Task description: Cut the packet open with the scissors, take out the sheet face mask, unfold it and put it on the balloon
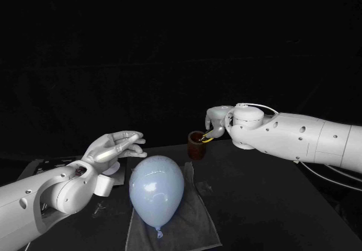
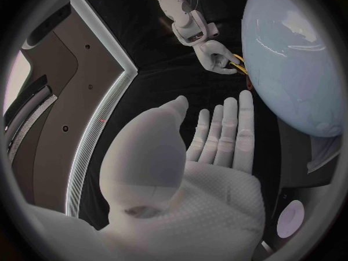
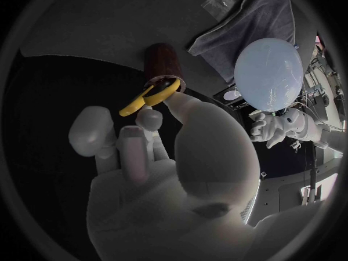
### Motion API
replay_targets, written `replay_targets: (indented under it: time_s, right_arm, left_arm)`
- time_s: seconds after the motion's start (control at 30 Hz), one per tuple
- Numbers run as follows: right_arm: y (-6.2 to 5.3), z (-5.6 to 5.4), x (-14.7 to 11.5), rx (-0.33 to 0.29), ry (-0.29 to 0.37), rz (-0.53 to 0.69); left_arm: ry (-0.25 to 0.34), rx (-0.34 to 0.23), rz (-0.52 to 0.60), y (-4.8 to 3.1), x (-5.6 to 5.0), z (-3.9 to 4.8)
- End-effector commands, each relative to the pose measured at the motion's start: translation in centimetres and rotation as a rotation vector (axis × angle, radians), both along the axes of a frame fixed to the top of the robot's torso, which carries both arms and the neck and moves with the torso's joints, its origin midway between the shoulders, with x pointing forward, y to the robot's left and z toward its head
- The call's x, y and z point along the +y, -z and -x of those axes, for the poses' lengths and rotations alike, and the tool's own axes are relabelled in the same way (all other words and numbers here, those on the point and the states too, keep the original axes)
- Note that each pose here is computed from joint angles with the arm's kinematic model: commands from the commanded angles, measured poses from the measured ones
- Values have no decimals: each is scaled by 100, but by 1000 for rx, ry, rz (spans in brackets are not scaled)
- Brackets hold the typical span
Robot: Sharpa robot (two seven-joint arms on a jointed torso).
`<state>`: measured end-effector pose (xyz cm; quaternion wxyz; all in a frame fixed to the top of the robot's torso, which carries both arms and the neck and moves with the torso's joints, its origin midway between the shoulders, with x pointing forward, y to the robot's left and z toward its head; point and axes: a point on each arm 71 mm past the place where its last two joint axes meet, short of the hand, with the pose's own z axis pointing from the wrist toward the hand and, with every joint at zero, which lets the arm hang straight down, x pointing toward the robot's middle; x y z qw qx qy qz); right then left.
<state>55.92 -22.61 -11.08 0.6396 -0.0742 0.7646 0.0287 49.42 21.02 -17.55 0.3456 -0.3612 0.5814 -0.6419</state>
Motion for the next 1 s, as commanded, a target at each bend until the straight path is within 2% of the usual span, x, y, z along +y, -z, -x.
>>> replay_targets:
  time_s: [0.03,1.0]
  right_arm:
    - [-13,-1,5,-12,-13,2]
    - [-148,-56,18,-79,-3,-20]
  left_arm:
    - [28,-5,8,-14,-30,15]
    - [32,0,6,-10,-39,16]
